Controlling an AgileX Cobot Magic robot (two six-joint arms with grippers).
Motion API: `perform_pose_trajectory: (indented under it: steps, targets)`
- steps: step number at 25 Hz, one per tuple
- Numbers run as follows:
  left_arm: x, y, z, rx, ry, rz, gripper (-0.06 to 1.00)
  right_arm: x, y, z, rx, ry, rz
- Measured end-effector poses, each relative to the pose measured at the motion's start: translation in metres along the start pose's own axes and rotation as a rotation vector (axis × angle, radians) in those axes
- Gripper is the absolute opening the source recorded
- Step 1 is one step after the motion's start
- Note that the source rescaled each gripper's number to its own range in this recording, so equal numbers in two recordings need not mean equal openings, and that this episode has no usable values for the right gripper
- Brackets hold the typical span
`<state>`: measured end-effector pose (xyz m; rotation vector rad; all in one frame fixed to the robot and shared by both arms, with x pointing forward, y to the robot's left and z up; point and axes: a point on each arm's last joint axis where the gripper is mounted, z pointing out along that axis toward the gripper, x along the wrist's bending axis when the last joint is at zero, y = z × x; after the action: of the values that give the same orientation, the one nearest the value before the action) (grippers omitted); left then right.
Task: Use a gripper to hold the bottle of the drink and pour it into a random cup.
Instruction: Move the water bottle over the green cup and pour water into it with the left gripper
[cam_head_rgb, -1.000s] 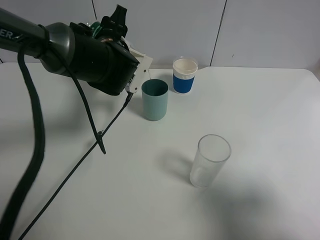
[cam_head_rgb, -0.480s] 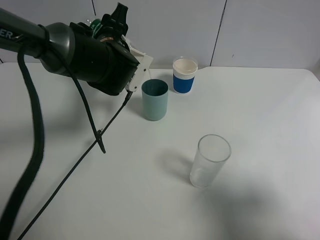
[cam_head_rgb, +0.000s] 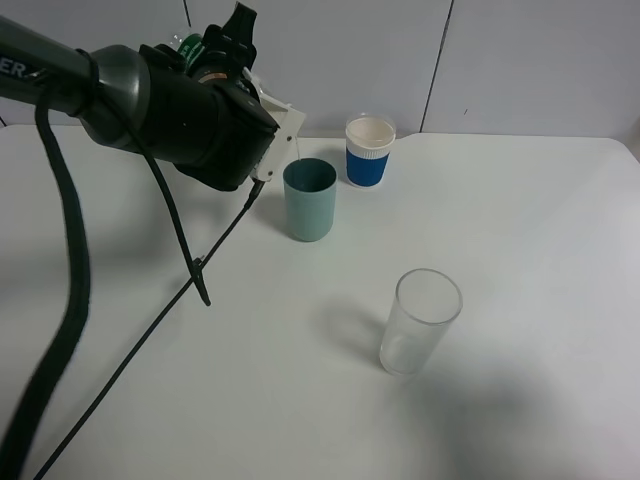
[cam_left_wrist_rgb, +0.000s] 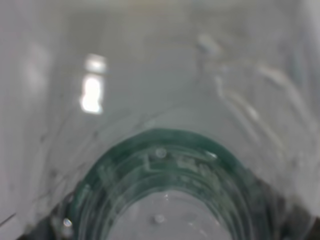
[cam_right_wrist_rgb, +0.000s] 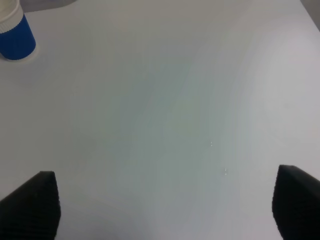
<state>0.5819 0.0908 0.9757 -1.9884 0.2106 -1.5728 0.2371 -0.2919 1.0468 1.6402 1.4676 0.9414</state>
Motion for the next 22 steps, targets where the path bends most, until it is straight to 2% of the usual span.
perform_pose_trajectory:
  steps: [17, 22]
  targets:
    - [0.0004, -0.0009, 0.0, 0.009, 0.005, 0.0, 0.0, 0.0, 0.0, 0.0, 0.0, 0.0, 0.0]
    - [-0.0002, -0.0005, 0.0, 0.005, -0.003, -0.038, 0.0, 0.0, 0.0, 0.0, 0.0, 0.0, 0.0]
